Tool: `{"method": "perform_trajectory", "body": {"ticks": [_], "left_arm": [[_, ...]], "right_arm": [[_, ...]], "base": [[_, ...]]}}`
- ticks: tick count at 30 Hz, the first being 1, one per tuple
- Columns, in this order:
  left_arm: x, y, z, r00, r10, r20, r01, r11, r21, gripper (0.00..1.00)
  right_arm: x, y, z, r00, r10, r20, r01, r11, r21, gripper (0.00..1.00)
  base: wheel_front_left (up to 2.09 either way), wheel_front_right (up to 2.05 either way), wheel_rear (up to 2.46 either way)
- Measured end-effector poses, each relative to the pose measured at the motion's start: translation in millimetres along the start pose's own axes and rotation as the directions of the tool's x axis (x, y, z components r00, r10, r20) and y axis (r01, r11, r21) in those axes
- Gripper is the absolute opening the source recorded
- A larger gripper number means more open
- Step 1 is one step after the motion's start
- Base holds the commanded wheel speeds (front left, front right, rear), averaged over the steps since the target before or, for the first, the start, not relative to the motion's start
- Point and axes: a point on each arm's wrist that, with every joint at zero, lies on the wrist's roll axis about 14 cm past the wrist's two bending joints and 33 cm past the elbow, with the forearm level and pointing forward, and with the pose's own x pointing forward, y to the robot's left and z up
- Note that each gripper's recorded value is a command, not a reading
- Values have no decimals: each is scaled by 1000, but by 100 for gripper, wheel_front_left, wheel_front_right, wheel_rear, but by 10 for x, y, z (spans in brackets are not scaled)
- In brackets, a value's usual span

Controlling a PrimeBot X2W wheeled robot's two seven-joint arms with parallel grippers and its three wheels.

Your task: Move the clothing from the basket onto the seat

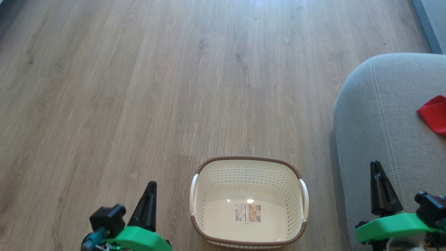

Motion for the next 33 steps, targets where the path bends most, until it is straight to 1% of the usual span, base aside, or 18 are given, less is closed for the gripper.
{"method": "perform_trajectory", "body": {"ticks": [15,24,33], "left_arm": [[41,70,-38,999,23,-31,-28,989,-148,0],[81,102,-53,998,30,-54,-42,970,-238,0],[114,139,-37,998,36,-59,-53,943,-329,0]], "right_arm": [[-25,-97,-52,998,-49,-27,52,987,151,0],[-34,-152,-78,996,-75,-41,83,966,245,0],[-19,-184,-88,994,-91,-56,105,935,339,0]], "base": [[0,0,0],[0,0,0],[0,0,0]]}}
